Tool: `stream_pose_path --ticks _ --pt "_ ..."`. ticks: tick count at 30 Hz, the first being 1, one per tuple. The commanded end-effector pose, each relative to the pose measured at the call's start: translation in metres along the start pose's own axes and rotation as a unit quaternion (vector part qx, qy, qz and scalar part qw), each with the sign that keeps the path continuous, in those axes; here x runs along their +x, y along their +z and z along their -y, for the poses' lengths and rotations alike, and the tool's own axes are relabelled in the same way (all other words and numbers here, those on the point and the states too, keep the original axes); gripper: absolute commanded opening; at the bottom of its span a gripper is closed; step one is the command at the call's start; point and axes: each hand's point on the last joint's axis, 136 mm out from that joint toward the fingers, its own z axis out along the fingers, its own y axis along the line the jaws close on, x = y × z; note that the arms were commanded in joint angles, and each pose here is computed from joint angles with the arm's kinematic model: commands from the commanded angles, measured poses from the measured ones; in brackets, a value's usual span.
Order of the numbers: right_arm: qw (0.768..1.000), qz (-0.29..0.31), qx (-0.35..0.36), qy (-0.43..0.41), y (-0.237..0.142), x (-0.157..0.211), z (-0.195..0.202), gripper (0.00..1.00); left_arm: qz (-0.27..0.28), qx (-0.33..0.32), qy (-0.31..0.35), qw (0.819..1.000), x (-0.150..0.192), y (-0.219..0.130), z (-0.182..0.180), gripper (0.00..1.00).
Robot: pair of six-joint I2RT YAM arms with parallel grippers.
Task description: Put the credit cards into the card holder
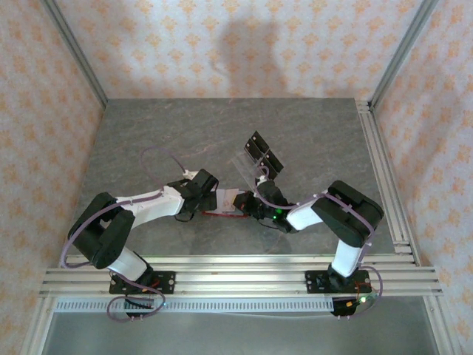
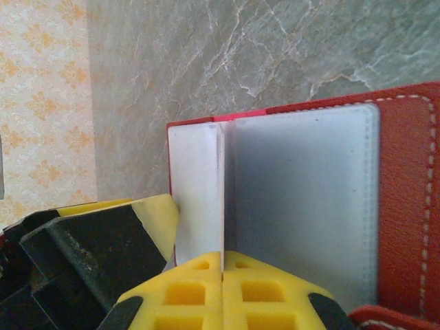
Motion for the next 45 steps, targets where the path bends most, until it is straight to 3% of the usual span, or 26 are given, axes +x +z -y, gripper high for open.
stream_pose_path --ticks 1,22,45 --pt "1.0 -0.007 0.001 0.001 0.0 0.007 0.006 0.0 -0.011 -0.035 0.006 0.999 0.01 0.007 -0.017 0.98" --pt "0.999 -0.031 0.003 0.011 0.007 0.017 0.015 0.0 -0.01 -0.035 0.005 0.999 0.011 0.007 -0.018 0.98" --pt "0.999 -0.014 0.045 -0.008 -0.007 0.009 0.033 0.0 -0.012 -0.036 0.006 0.999 0.013 0.008 -0.019 0.98"
